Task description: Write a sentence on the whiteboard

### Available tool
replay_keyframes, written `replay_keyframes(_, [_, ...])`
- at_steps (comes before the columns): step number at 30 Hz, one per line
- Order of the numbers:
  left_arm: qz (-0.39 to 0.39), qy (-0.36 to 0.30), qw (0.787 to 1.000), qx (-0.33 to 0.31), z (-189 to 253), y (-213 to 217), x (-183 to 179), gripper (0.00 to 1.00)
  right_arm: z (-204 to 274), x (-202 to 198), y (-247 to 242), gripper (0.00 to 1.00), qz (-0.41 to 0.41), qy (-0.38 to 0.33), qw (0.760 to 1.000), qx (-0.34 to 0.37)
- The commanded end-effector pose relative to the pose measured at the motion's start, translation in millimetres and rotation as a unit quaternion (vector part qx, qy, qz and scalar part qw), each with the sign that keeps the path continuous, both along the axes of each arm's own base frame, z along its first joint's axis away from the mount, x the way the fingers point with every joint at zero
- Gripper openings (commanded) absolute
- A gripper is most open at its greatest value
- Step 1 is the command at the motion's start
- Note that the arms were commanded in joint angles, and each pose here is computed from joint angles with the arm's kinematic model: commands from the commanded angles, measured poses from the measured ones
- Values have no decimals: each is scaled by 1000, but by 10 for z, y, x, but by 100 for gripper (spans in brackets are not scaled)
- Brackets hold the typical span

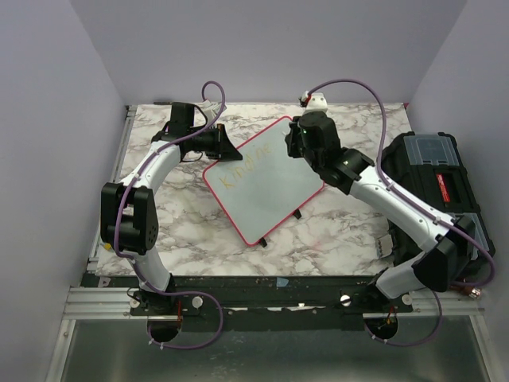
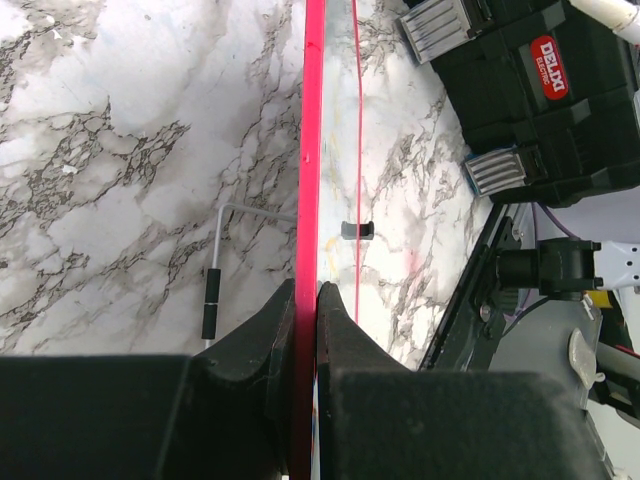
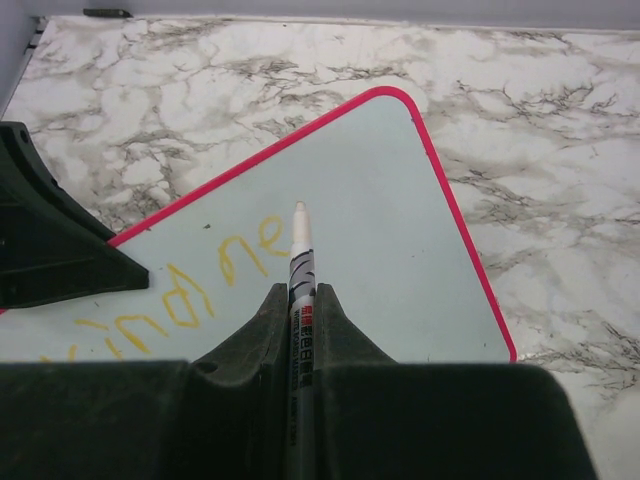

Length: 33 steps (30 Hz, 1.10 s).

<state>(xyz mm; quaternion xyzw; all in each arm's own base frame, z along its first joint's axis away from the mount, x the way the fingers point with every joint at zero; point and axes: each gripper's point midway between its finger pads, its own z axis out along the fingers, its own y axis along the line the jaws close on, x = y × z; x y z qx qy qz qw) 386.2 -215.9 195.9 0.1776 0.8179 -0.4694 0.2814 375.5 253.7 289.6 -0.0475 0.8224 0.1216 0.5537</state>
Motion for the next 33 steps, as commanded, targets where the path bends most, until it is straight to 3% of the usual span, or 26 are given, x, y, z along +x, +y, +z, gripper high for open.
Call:
replay_keyframes(1, [-26, -14, 999, 32, -194, -52, -100, 0, -109, 44, -116, 1, -7, 2, 1000, -20])
replay_keyframes(13, [-28, -12, 999, 31, -202, -62, -99, 0, -361, 129, 104, 1, 88, 39, 995, -5])
replay_keyframes(33, [-30, -9, 999, 29, -225, -70, -94, 0, -479, 473, 80, 1, 64, 52, 997, 5])
